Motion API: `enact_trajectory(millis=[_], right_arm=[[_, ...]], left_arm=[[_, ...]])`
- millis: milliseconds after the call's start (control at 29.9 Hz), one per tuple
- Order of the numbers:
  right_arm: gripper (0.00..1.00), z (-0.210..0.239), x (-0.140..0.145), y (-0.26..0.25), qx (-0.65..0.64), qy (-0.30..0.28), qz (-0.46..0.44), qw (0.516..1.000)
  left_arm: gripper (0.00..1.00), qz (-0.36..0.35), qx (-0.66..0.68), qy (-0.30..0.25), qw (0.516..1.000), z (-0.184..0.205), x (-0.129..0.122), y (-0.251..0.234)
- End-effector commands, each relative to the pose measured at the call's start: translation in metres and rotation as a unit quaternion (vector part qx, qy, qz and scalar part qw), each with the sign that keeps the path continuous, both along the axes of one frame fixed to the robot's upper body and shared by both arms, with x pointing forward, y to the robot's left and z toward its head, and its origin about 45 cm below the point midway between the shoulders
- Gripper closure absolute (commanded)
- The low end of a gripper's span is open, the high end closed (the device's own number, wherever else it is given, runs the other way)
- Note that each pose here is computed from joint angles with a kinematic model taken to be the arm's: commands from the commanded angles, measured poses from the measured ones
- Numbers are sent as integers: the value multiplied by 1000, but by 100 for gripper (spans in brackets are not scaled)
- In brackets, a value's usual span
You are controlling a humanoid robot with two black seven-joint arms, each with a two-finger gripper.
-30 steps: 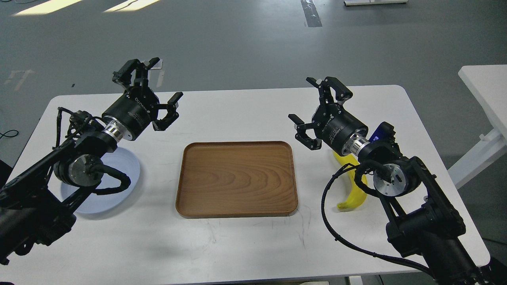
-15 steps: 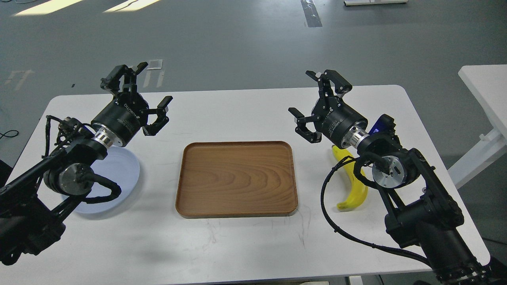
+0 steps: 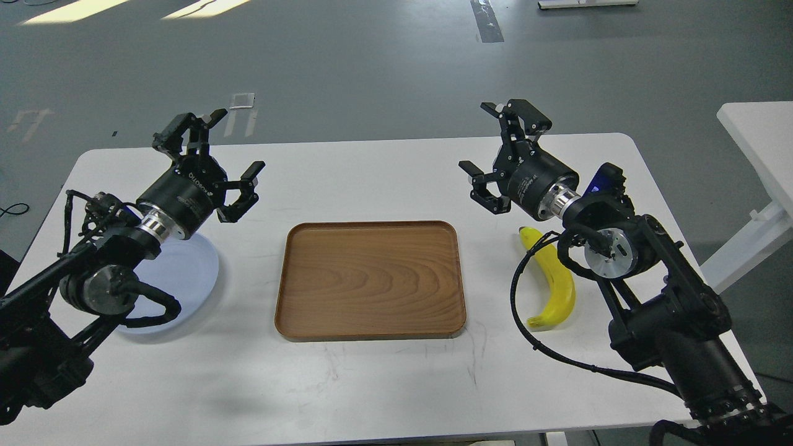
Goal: Place banana on plate with both arms
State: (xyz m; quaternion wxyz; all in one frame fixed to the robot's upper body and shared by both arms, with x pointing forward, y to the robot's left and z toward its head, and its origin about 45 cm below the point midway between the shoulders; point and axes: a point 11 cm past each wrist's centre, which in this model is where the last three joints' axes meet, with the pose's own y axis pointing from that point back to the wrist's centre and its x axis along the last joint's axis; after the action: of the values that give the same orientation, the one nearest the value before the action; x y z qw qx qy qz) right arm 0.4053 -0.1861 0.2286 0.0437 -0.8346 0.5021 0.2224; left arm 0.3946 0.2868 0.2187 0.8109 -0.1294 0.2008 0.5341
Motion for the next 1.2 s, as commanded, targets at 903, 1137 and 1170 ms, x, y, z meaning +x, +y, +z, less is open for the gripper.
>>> enact_trajectory(millis=[903,1137,1170], right_arm=[[0,8,2,8,16,-3,-4,1000],[0,6,1,7,15,0,-5,1000],[0,5,1,7,15,1,-4,1000]], left_arm=[[2,-6,2,-3,1000,1,1,-5],[2,-7,29,-14,999,4,4,-3],[2,-8,44,-15,999,3,4,-4]])
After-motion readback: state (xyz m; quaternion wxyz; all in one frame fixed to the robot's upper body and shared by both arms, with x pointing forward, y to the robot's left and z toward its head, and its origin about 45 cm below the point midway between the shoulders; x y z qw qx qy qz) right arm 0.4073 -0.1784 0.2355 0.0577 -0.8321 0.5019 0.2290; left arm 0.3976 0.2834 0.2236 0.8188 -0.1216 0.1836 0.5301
